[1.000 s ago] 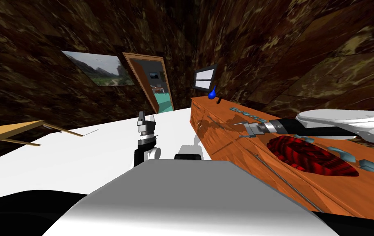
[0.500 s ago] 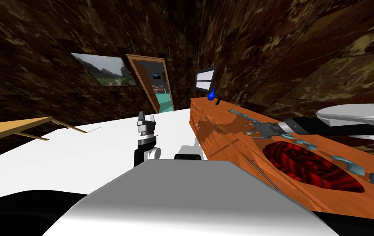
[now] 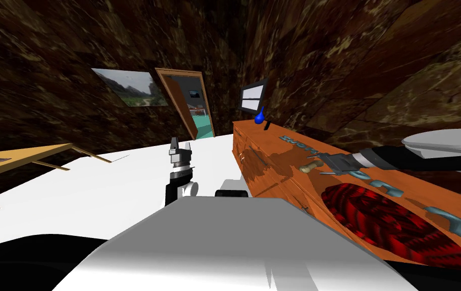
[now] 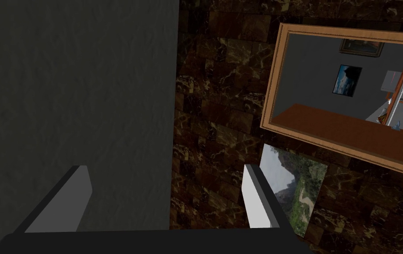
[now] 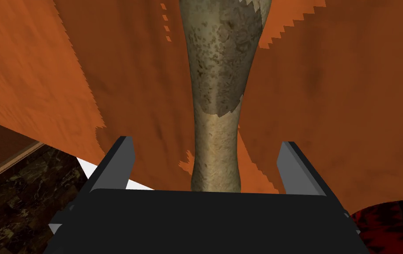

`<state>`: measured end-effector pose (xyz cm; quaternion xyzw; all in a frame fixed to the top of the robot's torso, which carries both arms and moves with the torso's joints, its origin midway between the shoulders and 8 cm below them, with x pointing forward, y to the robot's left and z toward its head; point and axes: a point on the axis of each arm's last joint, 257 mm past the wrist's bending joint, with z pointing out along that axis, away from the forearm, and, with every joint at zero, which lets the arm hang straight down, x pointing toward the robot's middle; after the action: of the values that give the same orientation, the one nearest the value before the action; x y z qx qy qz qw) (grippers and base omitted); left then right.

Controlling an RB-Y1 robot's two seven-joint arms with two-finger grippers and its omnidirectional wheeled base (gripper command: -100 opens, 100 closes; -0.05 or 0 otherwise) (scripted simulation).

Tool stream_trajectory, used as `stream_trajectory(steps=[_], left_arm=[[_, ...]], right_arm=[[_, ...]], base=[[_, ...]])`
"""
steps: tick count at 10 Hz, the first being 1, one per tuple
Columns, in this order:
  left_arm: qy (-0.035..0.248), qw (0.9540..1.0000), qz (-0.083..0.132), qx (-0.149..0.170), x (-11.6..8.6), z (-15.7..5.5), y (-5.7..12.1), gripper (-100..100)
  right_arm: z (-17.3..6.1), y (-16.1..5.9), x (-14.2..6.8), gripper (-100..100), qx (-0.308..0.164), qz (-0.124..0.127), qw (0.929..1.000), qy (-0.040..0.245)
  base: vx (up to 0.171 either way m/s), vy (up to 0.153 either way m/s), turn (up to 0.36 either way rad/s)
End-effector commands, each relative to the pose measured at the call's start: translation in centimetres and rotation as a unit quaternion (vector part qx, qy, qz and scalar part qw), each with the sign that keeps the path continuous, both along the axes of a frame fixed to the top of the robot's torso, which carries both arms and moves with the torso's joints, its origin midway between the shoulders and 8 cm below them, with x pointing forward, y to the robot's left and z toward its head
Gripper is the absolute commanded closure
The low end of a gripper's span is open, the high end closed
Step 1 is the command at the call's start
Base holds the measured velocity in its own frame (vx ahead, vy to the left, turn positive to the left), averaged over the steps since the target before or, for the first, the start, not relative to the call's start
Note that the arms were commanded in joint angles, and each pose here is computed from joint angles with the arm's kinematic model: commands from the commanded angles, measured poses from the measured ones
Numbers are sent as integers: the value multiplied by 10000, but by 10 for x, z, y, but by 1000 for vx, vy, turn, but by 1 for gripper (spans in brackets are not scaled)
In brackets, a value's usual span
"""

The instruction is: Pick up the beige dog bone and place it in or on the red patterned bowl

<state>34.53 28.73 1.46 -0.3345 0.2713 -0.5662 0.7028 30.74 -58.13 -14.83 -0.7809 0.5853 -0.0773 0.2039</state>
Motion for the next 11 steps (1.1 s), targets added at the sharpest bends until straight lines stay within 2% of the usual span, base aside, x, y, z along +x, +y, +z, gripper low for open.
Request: stream_trajectory(steps=[1,2,3,4,5,9,10,11], left_arm=[[0,10000,0,0,0,0,0,0],[0,10000,0,0,0,0,0,0],[0,10000,0,-1,0,0,0,0],[0,10000,-1,-1,0,0,0,0],[0,10000,0,-1,0,0,0,0],[0,10000,0,-1,0,0,0,0],[0,10000,0,-1,0,0,0,0],[0,10000,0,-1,0,0,0,0]], right_arm=[[0,0,0,0,0,0,10000,0],[-14,-5,-4,-100,-12,-57,10000,-6],[-20,-6,-6,-100,-18,-82,10000,-7],[-16,-4,-6,-100,0,-68,10000,7],[-17,-5,-6,100,-12,-68,10000,-3],[-17,-5,-6,100,-16,-70,10000,-7],[-17,-5,-6,0,-16,-70,10000,-7],[-6,-2,-2,100,-5,-25,10000,-3]], base=[[4,-9,2],[20,23,75],[30,45,100],[13,19,15],[0,0,0],[0,0,0],[0,0,0],[-20,-20,-90]])
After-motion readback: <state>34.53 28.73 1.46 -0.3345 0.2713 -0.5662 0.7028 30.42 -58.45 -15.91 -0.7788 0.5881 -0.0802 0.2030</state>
